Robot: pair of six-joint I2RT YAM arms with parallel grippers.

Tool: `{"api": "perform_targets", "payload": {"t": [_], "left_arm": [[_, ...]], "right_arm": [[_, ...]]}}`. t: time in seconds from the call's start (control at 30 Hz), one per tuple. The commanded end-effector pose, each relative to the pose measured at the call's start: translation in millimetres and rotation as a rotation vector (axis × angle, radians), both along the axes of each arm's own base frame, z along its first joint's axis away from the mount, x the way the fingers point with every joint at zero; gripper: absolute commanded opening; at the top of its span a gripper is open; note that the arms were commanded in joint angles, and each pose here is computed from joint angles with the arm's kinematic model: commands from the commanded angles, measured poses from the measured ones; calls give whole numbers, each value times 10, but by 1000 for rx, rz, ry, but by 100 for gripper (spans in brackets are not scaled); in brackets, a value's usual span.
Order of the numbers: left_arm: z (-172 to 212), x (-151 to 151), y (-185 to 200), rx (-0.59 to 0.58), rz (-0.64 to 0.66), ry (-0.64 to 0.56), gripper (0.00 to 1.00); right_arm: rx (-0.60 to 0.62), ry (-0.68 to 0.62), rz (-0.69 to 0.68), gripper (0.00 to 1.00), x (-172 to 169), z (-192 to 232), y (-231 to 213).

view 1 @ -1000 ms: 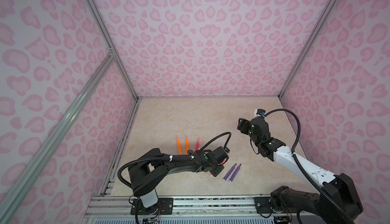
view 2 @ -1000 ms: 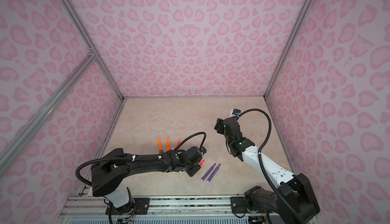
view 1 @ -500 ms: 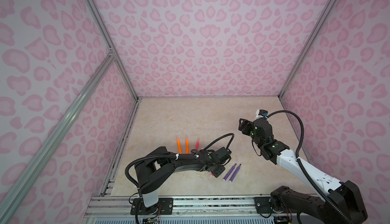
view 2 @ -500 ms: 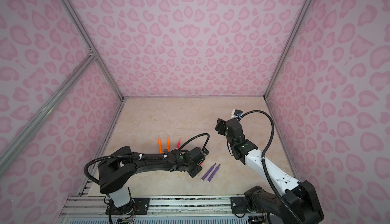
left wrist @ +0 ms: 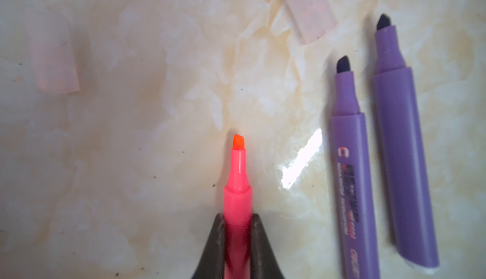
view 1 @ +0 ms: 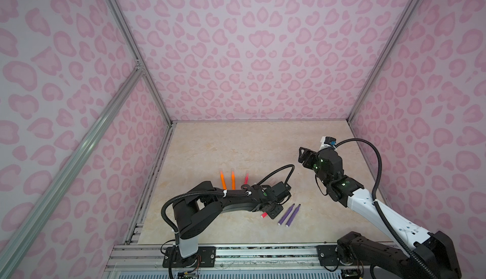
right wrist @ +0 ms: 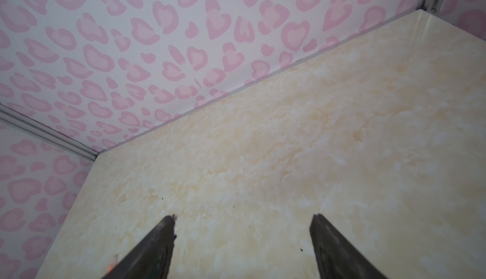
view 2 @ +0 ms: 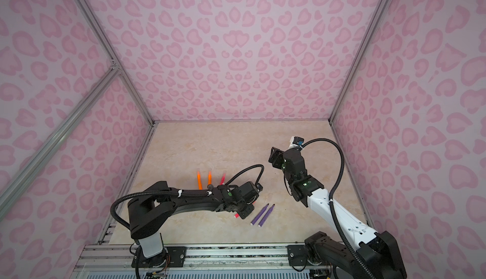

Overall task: Insert the pens into the pen caps
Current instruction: 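Move the left gripper to the thin pink marker and grasp it, then lift the thin pink marker upright with the left gripper while the right approaches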

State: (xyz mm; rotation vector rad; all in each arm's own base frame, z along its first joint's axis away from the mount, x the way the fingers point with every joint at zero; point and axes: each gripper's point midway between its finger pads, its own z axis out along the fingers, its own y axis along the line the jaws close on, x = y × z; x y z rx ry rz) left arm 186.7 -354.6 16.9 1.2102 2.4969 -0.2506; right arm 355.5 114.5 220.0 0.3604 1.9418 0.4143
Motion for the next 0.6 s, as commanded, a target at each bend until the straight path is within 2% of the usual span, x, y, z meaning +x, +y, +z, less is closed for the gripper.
{"api": "perform_targets", "payload": {"t": [0.0, 0.13, 0.27, 0.4, 0.57], "left_arm": [[-28, -55, 108, 31, 10, 25, 3], [230, 178, 215, -27, 128, -67, 3], [675, 408, 482, -246, 271, -100, 3], [1068, 567, 893, -406, 404, -202, 3], [1375, 565, 1141, -545, 468, -301, 3]], "right_arm": [[-2, 7, -18, 82, 6, -26, -28], [45, 1, 39, 81, -14, -78, 94], [96, -7, 101, 82, -10, -74, 355], [104, -18, 201, 83, -72, -105, 782], [152, -17, 373, 81, -265, -142, 1491]]}}
